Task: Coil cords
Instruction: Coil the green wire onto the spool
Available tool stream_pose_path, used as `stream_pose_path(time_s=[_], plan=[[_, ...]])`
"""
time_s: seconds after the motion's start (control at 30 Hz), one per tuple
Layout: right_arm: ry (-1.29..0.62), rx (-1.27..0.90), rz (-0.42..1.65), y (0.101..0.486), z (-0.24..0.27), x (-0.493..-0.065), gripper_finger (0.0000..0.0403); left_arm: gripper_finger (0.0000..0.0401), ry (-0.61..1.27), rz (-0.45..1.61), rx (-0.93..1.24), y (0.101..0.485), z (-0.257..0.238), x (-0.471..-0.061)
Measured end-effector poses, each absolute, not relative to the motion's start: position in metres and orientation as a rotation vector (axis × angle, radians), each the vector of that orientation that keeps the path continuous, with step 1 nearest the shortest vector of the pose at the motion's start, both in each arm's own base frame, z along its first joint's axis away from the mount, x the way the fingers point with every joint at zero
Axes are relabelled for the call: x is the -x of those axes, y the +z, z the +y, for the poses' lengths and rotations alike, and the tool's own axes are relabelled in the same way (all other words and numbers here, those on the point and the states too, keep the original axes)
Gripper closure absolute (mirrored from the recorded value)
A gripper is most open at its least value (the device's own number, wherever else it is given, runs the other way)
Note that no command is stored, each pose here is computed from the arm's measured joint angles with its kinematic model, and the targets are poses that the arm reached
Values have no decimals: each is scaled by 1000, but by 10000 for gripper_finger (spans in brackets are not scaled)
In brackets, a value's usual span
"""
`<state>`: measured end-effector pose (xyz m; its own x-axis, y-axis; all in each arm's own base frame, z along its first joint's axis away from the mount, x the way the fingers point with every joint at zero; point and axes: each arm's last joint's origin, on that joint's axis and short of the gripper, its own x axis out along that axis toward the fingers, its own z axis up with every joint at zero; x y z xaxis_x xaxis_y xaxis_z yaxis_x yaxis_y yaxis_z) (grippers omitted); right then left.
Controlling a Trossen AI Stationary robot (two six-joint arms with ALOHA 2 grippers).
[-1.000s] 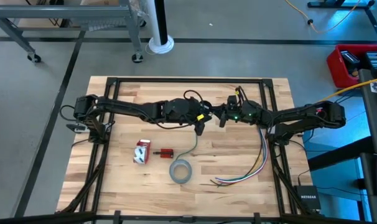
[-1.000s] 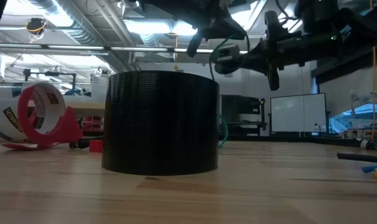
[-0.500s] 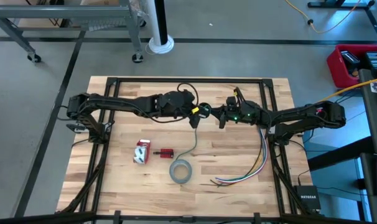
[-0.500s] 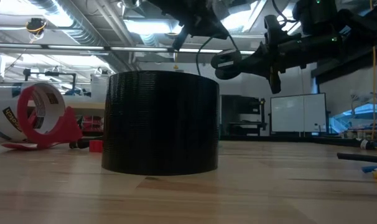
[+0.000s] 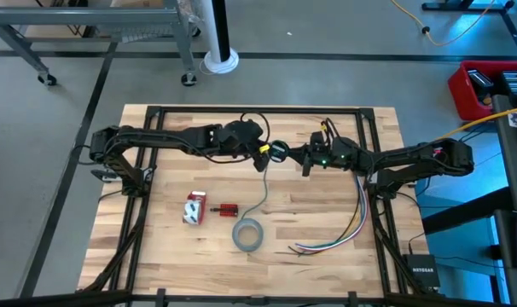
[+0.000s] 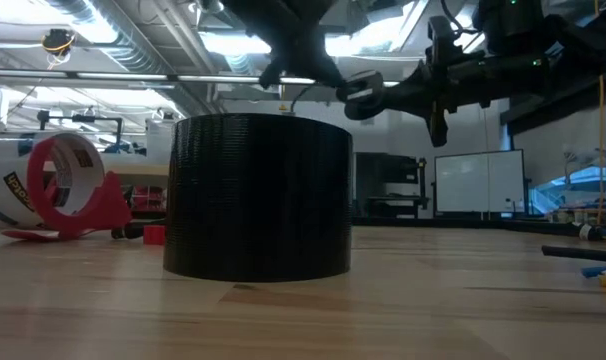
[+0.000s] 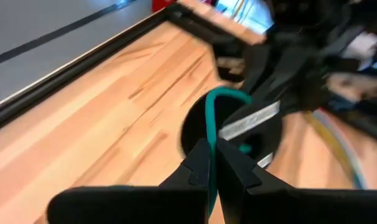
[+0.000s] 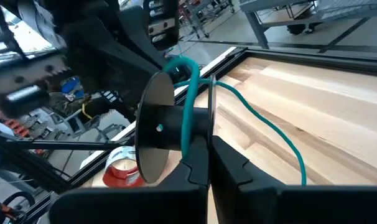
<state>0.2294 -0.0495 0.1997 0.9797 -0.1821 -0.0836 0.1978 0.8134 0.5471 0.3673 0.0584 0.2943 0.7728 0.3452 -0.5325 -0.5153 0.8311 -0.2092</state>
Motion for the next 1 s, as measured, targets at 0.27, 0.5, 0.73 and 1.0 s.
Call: stream_pose_path(time_s=[0.27,0.5,0.73,1.0], plan=[[-175,-581,-15,205,-49,-230,401,400,598,602,292,287,60,-357],[-203,-573,-88,211,-50,-230,401,400,578,601,285,288,52,-359],[-219,-570,-114,213,-51,-230,401,377,551,612,250,288,45,-359],[-215,-568,-137,215,-51,-229,401,316,520,635,197,287,45,-359]])
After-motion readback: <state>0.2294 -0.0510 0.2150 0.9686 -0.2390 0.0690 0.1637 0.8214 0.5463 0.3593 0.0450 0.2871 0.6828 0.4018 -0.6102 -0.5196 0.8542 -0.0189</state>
